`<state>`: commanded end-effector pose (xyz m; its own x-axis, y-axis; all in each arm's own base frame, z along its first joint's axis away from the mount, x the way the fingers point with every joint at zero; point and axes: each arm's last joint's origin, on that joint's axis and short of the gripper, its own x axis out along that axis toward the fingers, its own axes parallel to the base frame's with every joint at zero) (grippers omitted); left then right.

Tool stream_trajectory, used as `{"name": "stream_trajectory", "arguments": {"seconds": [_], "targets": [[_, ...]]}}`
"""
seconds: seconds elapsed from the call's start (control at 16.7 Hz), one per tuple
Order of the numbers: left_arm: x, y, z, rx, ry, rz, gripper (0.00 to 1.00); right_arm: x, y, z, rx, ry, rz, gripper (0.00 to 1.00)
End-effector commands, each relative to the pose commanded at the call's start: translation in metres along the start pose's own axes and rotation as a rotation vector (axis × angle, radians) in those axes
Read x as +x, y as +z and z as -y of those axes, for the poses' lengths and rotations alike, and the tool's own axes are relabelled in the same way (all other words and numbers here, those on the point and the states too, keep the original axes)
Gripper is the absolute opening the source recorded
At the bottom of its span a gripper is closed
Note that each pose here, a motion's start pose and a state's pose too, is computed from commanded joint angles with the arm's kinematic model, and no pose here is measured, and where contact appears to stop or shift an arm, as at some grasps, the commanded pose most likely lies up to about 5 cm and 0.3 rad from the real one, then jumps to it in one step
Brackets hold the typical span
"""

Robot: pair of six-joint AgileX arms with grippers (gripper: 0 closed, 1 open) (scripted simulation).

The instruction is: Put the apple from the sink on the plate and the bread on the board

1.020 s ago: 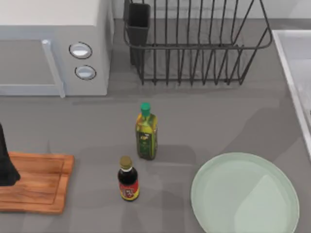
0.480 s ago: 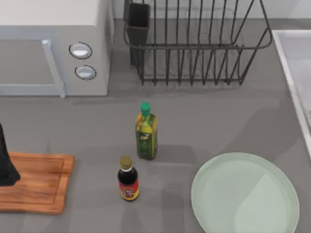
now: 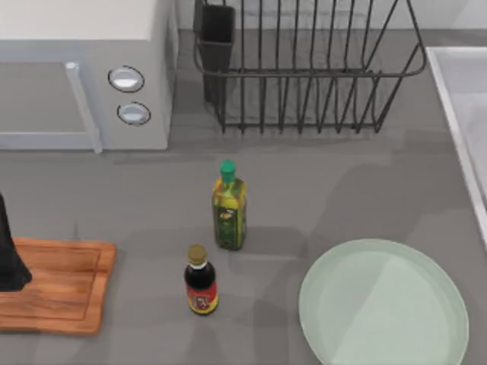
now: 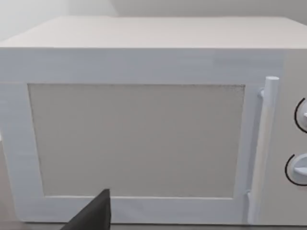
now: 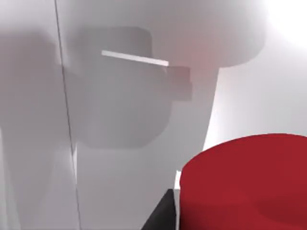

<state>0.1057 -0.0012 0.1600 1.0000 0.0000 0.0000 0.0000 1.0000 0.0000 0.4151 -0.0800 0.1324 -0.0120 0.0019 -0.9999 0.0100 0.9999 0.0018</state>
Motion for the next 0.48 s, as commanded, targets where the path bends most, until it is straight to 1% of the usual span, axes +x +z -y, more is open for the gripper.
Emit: {"name": "stream_trajectory", "arguments": {"seconds": [0.18,0.48], "targets": [[0.000,0.000,0.000,0.000,0.000,0.000,1.00,-0.025,-0.002,-0.001,0.000,-0.003,0.014,0.00],[0.000,0.000,0.000,0.000,0.000,0.000,1.00,-0.027,-0.002,-0.006,0.001,-0.003,0.019,0.00]]}}
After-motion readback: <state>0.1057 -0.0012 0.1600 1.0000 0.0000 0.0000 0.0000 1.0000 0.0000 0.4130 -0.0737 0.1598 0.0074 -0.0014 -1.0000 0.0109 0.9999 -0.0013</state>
